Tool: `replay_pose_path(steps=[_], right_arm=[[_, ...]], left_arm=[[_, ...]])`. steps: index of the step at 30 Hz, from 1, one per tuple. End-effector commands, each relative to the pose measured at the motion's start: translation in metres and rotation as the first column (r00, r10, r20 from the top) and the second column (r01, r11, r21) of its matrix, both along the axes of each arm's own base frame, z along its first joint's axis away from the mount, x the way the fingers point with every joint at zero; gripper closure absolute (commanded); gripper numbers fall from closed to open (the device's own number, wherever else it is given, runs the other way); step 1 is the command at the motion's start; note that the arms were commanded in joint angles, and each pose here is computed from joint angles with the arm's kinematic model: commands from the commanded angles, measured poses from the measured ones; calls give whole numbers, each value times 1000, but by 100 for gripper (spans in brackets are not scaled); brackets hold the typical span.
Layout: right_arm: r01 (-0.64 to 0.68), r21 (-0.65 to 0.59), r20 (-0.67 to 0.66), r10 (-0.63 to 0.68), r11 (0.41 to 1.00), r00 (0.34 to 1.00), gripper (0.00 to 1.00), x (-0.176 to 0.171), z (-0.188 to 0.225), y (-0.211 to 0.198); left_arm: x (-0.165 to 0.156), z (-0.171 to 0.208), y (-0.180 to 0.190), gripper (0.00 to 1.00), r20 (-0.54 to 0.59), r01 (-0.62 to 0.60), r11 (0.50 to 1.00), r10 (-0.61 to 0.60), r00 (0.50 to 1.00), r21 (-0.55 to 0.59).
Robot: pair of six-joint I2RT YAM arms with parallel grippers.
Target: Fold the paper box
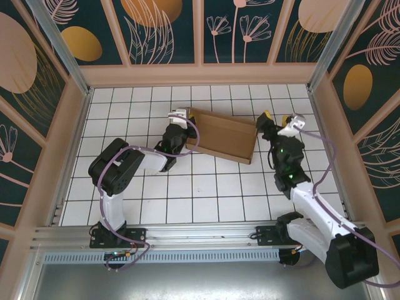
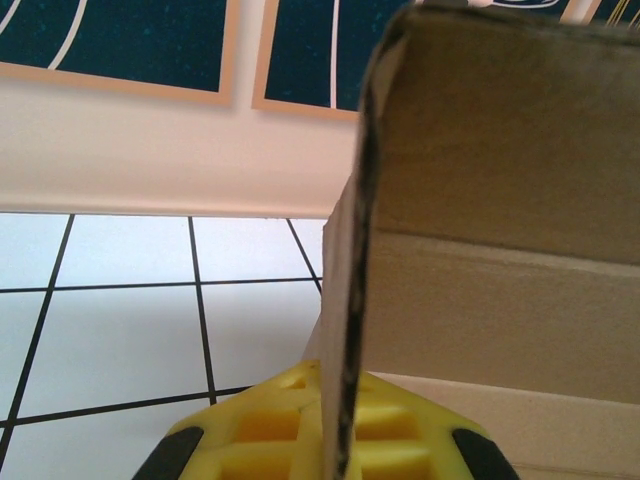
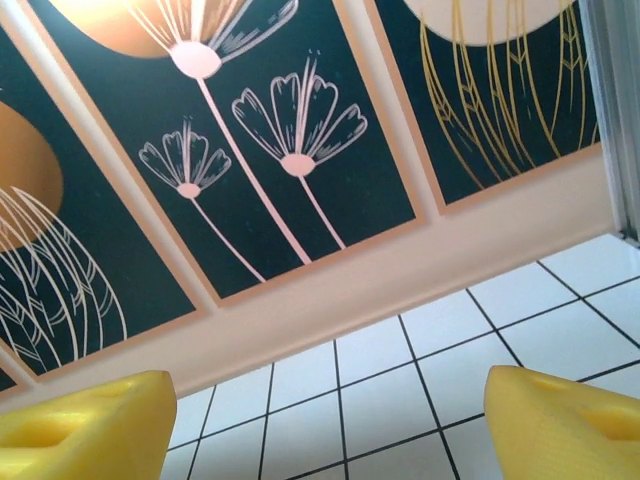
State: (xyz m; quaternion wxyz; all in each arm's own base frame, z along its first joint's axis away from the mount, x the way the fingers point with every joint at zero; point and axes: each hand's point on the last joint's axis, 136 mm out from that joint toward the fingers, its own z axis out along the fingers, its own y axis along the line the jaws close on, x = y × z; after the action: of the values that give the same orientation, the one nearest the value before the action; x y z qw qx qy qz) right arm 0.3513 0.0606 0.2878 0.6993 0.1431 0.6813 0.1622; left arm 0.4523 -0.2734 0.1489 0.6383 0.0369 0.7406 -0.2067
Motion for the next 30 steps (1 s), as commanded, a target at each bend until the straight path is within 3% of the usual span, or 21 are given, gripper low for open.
replay_pose_path(steps=[1, 9, 15, 17, 18, 19, 23, 24, 27, 30], right_arm=[[-106, 57, -181, 115, 993, 977, 19, 24, -20, 20], [-174, 41, -350, 177, 984, 920, 19, 57, -59, 40], [-211, 91, -411, 230, 973, 882, 19, 51, -93, 48], [-210, 98, -427, 232, 973, 874, 19, 48, -103, 48], [-208, 100, -436, 231, 973, 870, 20, 46, -107, 48], [-205, 101, -445, 228, 974, 866, 20, 45, -112, 47], [-197, 98, -473, 220, 975, 853, 20, 42, -126, 45], [-197, 95, -480, 219, 976, 849, 20, 42, -129, 45], [-195, 87, -503, 212, 977, 838, 20, 43, -140, 45], [-186, 84, -532, 202, 979, 822, 19, 42, -155, 44]], left_arm=[[-10, -42, -3, 100, -98, 39, 997, -32, 995, 65], [-18, -43, 2, 96, -103, 39, 998, -33, 994, 52], [-33, -38, 1, 66, -113, 90, 996, -88, 990, 19], [-36, -39, 8, 62, -127, 67, 998, -64, 990, 15], [-39, -38, 12, 53, -122, 59, 998, -57, 991, 13], [-43, -36, 16, 34, -115, 51, 999, -50, 992, 10], [-59, -25, 26, 22, -92, 68, 998, -66, 994, 17], [-66, -23, 29, 10, -90, 76, 997, -74, 993, 16], [-80, -10, 34, 1, -70, 101, 995, -100, 992, 11], [-92, 15, 32, 1, -18, 154, 988, -154, 988, -5]])
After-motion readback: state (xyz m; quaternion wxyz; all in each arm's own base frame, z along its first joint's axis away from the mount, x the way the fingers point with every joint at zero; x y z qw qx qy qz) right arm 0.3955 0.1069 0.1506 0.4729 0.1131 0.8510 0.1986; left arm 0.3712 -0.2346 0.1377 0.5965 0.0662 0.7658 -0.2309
